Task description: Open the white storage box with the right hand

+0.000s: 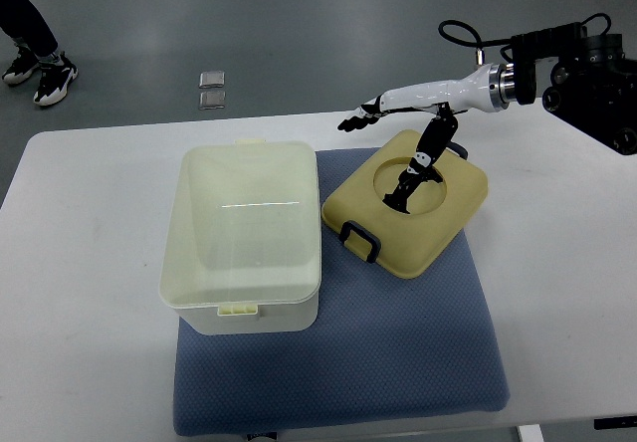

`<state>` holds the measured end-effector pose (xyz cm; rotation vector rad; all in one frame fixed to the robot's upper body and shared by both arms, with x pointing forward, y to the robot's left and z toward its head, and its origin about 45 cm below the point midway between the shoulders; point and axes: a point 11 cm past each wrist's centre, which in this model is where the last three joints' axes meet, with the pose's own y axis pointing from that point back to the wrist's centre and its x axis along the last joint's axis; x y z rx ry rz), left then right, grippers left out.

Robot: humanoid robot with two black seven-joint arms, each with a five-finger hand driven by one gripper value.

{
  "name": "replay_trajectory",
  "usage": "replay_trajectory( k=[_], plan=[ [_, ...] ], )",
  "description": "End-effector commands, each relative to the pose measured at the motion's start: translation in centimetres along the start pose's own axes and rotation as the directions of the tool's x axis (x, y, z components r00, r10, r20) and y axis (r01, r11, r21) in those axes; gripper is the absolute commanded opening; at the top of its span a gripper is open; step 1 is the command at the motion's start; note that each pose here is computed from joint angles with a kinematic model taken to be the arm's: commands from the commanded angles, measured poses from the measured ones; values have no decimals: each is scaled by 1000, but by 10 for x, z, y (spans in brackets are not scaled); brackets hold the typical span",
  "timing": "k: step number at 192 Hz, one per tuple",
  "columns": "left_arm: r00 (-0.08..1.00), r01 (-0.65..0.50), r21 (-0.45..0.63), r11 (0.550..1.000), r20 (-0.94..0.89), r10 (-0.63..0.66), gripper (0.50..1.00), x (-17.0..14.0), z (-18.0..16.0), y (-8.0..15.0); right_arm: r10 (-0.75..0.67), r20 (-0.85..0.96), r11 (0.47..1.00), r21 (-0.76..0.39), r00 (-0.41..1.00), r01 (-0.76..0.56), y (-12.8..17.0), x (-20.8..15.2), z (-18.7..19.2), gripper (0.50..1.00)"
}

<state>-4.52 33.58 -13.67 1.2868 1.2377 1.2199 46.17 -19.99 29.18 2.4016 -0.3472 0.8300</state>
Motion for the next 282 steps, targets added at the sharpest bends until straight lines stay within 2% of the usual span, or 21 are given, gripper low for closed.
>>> replay_trajectory(
  k=[1,20,64,91,116,145,161,229,282],
  plan=[
    [1000,0,0,1000,0,0,1000,0,0,0,85,146,993,70,986,-96,4,10,-2,917],
    [1000,0,0,1000,0,0,1000,0,0,0,174,341,964,133,924,-231,0,11,2,919],
    [1000,0,0,1000,0,0,1000,0,0,0,280,645,914,49,712,-404,-5,5,33,919],
    [1000,0,0,1000,0,0,1000,0,0,0,301,765,909,-50,569,-414,-14,-7,50,919],
    [1000,0,0,1000,0,0,1000,0,0,0,312,874,897,-143,371,-417,-17,-15,66,919],
    [1000,0,0,1000,0,0,1000,0,0,0,352,924,862,-259,147,-436,-20,-23,82,919],
    [1000,0,0,1000,0,0,1000,0,0,0,346,936,854,-284,69,-435,-19,-24,85,921],
    [1000,0,0,1000,0,0,1000,0,0,0,332,942,848,-271,57,-455,-19,-21,83,926],
    [1000,0,0,1000,0,0,1000,0,0,0,287,955,863,-226,69,-452,-20,-23,79,926]
  ],
)
